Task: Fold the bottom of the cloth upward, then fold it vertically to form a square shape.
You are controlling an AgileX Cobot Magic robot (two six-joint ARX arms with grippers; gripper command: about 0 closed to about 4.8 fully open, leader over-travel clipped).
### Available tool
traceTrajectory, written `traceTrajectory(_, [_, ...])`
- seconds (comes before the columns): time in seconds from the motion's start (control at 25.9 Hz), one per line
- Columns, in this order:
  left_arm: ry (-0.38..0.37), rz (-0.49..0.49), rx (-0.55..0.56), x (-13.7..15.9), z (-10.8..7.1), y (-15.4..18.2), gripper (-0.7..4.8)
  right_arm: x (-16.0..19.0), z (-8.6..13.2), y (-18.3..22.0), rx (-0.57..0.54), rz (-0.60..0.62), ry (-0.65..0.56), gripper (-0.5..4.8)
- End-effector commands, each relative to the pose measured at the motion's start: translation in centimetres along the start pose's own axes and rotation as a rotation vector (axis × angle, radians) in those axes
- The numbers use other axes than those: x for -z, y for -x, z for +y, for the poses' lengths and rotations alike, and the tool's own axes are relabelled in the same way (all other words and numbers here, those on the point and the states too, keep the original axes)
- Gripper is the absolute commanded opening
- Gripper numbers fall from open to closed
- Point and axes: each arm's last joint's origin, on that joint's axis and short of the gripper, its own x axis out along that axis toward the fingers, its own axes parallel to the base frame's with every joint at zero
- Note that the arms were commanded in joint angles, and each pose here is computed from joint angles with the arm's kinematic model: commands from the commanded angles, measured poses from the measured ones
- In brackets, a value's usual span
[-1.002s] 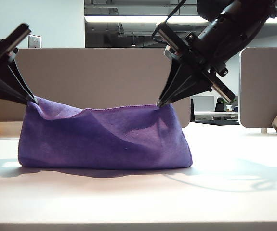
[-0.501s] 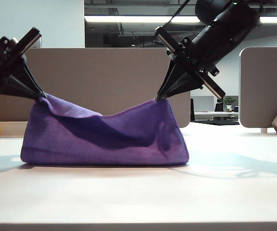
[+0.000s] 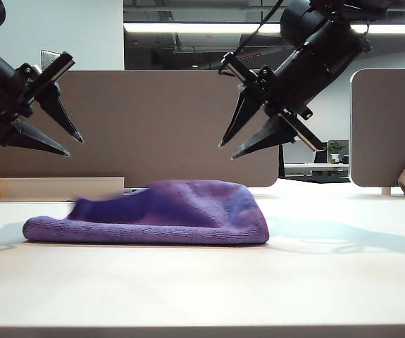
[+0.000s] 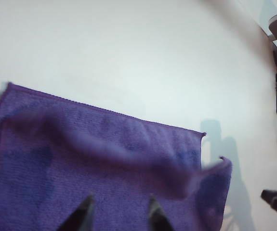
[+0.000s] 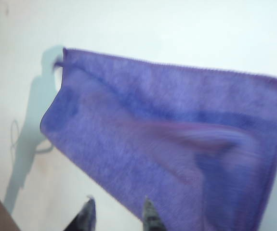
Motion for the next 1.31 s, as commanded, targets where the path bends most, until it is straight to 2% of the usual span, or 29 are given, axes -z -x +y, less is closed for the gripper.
traceTrajectory(0.04, [-0.028,-0.029,0.004,-0.3,-0.2,0.1,1.57,-0.4,-0.1,0.5,-0.037,-0.007,-0.008,1.18])
traceTrajectory(0.15, [-0.021,-0.011,0.020,-0.3,-0.2,0.1,1.49,-0.3,-0.1,0.6,-0.069,0.016,-0.016,1.11])
traceTrajectory(0.23, [-0.018,0.011,0.044,-0.2,-0.2,0.1,1.47,-0.2,-0.1,0.6,-0.081,0.033,-0.029,0.82])
traceTrajectory(0.27, [-0.007,0.032,0.057,-0.1,-0.2,-0.1,1.46,-0.2,-0.1,0.6,-0.091,0.042,-0.031,0.57])
traceTrajectory(0.31, [0.020,0.058,0.056,0.1,0.0,-0.2,1.42,-0.1,0.0,0.6,-0.100,0.046,-0.030,0.04])
traceTrajectory(0.35, [0.026,0.070,0.049,0.2,0.1,-0.2,1.42,-0.2,0.0,0.7,-0.109,0.048,-0.030,-0.08])
traceTrajectory(0.42, [0.012,0.083,0.045,0.3,0.3,-0.1,1.18,-0.2,0.0,0.7,-0.123,0.055,-0.032,-0.08])
traceTrajectory(0.54, [-0.001,0.106,0.084,0.3,0.3,0.0,0.21,-0.3,0.2,1.0,-0.105,0.081,-0.030,-0.08])
traceTrajectory(0.62, [0.000,0.106,0.082,0.2,0.2,0.0,-0.03,-0.4,0.3,1.2,-0.082,0.076,-0.029,-0.08])
traceTrajectory(0.81, [0.018,0.127,0.069,0.4,0.4,0.0,-0.05,-0.5,0.1,1.2,-0.032,0.074,-0.043,-0.08])
traceTrajectory(0.85, [0.023,0.127,0.043,0.5,0.5,0.0,-0.05,-0.2,-0.3,1.0,0.003,0.093,-0.062,-0.08])
traceTrajectory(1.0, [0.048,0.141,-0.001,0.8,0.9,0.1,-0.05,0.4,-1.0,0.4,0.030,0.157,-0.083,-0.08])
traceTrajectory(1.31, [0.091,0.159,-0.104,1.0,1.9,0.4,-0.05,0.7,-1.5,0.1,0.093,0.174,-0.090,-0.08])
